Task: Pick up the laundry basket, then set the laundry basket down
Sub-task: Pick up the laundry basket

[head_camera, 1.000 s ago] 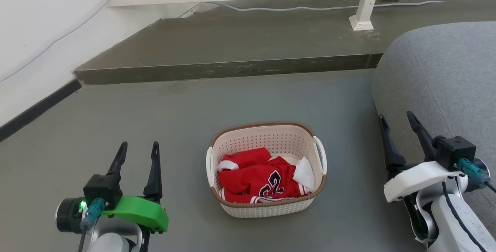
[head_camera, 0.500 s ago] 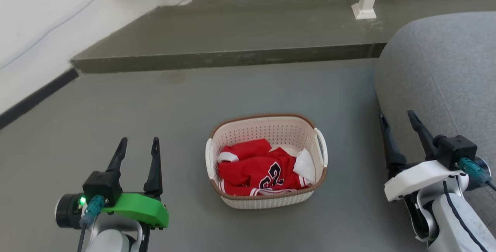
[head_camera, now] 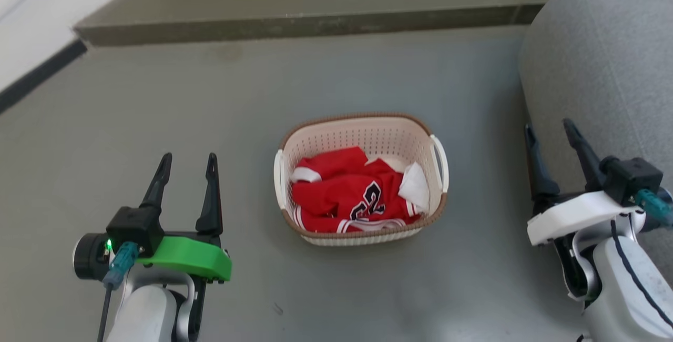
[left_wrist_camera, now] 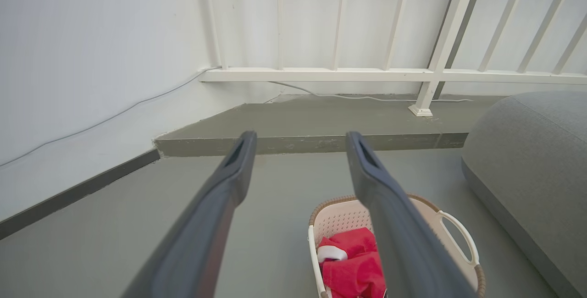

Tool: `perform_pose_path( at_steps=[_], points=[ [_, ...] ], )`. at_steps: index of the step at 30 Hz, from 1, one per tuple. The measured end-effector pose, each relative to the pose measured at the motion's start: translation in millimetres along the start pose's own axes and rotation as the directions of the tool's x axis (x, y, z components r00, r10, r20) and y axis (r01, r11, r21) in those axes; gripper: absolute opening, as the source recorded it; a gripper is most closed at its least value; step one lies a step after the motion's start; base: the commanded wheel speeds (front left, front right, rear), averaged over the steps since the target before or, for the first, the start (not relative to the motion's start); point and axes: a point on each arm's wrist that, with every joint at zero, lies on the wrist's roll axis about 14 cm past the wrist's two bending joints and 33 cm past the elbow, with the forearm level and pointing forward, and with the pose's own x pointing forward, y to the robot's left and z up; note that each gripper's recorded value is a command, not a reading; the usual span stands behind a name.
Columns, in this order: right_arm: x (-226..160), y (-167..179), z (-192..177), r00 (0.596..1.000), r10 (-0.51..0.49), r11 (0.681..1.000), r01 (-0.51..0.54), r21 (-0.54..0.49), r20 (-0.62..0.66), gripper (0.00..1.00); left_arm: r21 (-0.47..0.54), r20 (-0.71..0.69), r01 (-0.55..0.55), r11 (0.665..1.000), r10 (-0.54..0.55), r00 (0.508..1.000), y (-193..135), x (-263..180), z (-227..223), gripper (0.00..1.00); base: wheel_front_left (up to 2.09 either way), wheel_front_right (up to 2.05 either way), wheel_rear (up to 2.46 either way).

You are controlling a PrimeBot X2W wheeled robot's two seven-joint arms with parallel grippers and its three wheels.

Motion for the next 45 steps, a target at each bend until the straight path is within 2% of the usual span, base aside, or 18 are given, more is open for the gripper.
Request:
perform_pose_path(
  at_steps=[24,35,45],
  points=[
    [68.6,-19.1,-61.2,0.995,-0.005,1.0,0.005,-0.001,-0.097,1.0,-0.036,-0.104,-0.013,0.999,0.01,0.995,13.3,66.8,-65.8,1.0,0.0,0.0,0.0],
    [98.6,-25.7,-95.9,0.991,-0.004,1.0,0.005,0.009,-0.135,1.0,-0.051,-0.163,-0.013,0.999,0.005,0.987,19.0,95.0,-108.8,1.0,0.0,0.0,0.0],
    [128.3,-30.3,-139.9,0.981,0.006,1.0,-0.003,0.02,-0.193,1.0,-0.096,-0.248,0.018,0.995,-0.041,0.968,17.9,129.6,-156.4,1.0,0.0,0.0,0.0]
  ],
)
